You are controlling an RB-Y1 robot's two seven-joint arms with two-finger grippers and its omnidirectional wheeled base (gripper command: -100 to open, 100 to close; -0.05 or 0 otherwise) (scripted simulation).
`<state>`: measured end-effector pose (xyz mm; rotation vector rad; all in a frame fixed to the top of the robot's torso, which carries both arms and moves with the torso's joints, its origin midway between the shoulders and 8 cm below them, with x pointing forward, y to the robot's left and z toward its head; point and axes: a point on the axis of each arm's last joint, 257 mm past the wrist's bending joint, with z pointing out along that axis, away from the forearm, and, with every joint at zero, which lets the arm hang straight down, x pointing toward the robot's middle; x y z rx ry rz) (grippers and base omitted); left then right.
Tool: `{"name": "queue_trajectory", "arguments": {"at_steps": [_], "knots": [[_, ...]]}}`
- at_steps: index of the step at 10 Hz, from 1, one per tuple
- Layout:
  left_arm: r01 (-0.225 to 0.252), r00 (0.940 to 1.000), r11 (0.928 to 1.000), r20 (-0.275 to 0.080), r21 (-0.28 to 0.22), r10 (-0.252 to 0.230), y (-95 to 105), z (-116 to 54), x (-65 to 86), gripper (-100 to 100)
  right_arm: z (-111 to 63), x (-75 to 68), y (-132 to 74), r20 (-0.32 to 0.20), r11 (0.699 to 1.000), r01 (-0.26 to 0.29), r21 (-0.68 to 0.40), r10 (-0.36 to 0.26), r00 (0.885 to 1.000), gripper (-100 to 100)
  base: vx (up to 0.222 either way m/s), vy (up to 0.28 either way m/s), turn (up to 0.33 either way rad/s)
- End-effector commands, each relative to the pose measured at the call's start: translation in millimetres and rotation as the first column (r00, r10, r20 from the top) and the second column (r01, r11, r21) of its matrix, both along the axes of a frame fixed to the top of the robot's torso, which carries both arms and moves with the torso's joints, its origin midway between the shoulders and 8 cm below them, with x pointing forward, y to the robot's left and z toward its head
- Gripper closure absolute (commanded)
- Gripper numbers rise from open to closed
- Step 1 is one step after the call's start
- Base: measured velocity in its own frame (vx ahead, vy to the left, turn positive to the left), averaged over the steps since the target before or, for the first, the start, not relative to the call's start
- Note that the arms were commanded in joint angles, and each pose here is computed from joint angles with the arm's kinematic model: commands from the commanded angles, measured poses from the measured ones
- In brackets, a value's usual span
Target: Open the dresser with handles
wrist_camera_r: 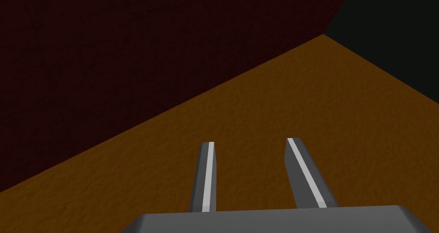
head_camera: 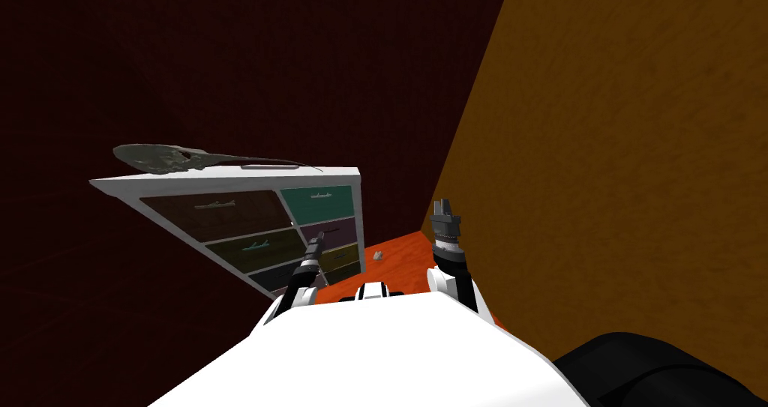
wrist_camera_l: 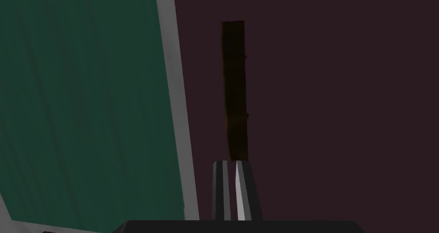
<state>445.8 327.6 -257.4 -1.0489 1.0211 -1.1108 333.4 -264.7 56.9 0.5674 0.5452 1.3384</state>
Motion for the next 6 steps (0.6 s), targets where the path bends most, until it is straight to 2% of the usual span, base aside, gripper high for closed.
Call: {"name": "queue_trajectory", "arguments": {"at_steps": [1, 2, 3, 6], "knots": [[-0.024, 0.9996, 0.9993, -0.012, 0.030, 0.024, 17.3, 5.9, 2.3, -100, 0.0, 0.0, 0.0, 0.000, 1.000, 0.000, 0.000, 0.000, 1.000, 0, 0.022, -0.154, 0.096], [-0.032, 0.9993, 0.9991, -0.017, 0.027, 0.033, 19.2, 5.6, 2.7, -100, 0.0, 0.0, 0.0, 0.000, 1.000, 0.000, 0.000, 0.000, 1.000, 0, 0.006, -0.112, 0.057], [-0.046, 0.9987, 0.9989, -0.020, -0.013, 0.046, 11.7, 1.9, 2.9, -100, 0.0, 0.0, 0.0, 0.000, 1.000, 0.000, 0.000, 0.000, 1.000, 0, 0.002, -0.085, 0.055], [-0.060, 0.9981, 0.9961, -0.021, -0.065, 0.058, 0.2, -2.3, 3.2, -100, 0.0, 0.0, 0.0, 0.000, 1.000, 0.000, 0.000, 0.000, 1.000, 0, 0.000, -0.022, 0.006]]}}
